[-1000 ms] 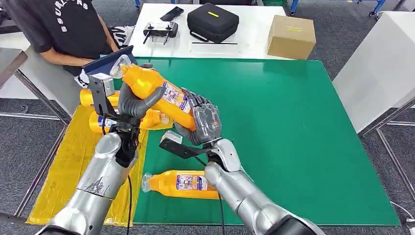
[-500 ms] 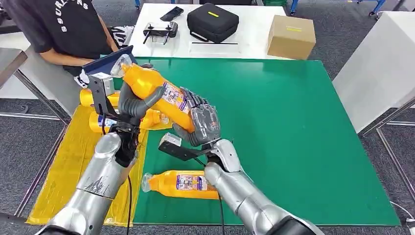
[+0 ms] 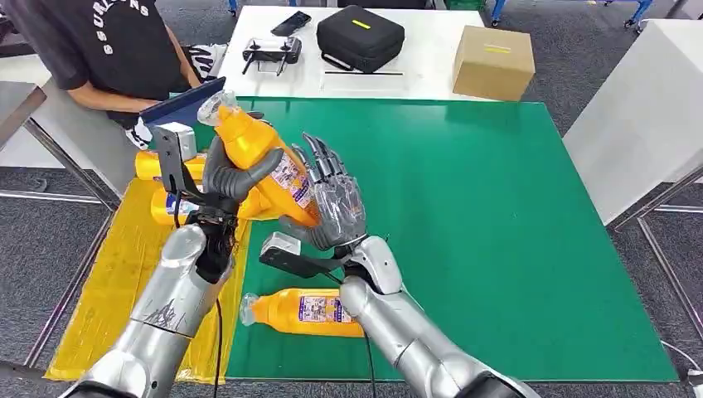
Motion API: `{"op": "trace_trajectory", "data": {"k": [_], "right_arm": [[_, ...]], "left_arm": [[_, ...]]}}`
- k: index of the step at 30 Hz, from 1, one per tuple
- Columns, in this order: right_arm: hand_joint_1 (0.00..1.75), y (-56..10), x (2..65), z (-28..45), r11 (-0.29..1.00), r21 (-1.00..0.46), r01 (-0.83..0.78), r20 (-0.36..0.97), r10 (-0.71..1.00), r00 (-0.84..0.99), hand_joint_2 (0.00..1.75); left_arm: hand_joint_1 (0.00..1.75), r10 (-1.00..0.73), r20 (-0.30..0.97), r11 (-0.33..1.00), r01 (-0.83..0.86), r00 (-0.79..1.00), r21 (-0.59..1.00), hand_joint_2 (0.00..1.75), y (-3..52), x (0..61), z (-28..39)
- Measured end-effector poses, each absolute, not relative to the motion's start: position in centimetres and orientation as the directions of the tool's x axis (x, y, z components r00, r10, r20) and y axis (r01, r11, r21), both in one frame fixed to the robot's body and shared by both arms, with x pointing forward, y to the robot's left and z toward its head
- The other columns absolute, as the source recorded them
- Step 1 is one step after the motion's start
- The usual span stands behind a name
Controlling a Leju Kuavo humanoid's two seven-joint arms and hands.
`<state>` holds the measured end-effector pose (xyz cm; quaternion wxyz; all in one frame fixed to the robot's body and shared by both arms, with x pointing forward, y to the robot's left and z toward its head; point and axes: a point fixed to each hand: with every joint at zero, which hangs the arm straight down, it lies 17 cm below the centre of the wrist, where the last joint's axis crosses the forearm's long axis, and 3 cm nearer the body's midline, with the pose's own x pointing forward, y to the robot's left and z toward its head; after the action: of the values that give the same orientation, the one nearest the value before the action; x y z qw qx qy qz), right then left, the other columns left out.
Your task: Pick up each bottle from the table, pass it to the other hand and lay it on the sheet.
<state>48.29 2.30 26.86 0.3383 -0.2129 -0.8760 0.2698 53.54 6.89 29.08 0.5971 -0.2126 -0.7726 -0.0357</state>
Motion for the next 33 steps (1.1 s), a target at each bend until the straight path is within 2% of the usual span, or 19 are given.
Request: {"op": "trace_trajectory", "data": {"k": [13, 25, 30, 33], "right_arm": [[0.0, 0.1, 48.6, 27.5, 0.834, -0.517, 0.191, 0.55, 0.495, -0.672, 1.75], [0.0, -0.4, 48.6, 27.7, 0.843, -0.5, 0.201, 0.559, 0.491, -0.668, 1.75], [0.0, -0.9, 48.2, 28.5, 0.868, -0.453, 0.204, 0.565, 0.456, -0.687, 1.75], [0.0, -1.7, 47.9, 29.1, 0.887, -0.411, 0.211, 0.572, 0.431, -0.697, 1.75]], "left_arm": [[1.75, 0.247, 0.936, 0.951, 0.246, -0.25, -0.186, 1.75, 10.5, 54.8, 29.3], [1.75, 0.245, 0.936, 0.955, 0.23, -0.255, -0.187, 1.75, 11.1, 55.0, 29.3], [1.75, 0.213, 0.938, 0.971, 0.168, -0.273, -0.171, 1.75, 12.9, 55.5, 29.2], [1.75, 0.125, 0.937, 0.992, 0.06, -0.326, -0.112, 1.75, 15.2, 56.0, 29.4]]}}
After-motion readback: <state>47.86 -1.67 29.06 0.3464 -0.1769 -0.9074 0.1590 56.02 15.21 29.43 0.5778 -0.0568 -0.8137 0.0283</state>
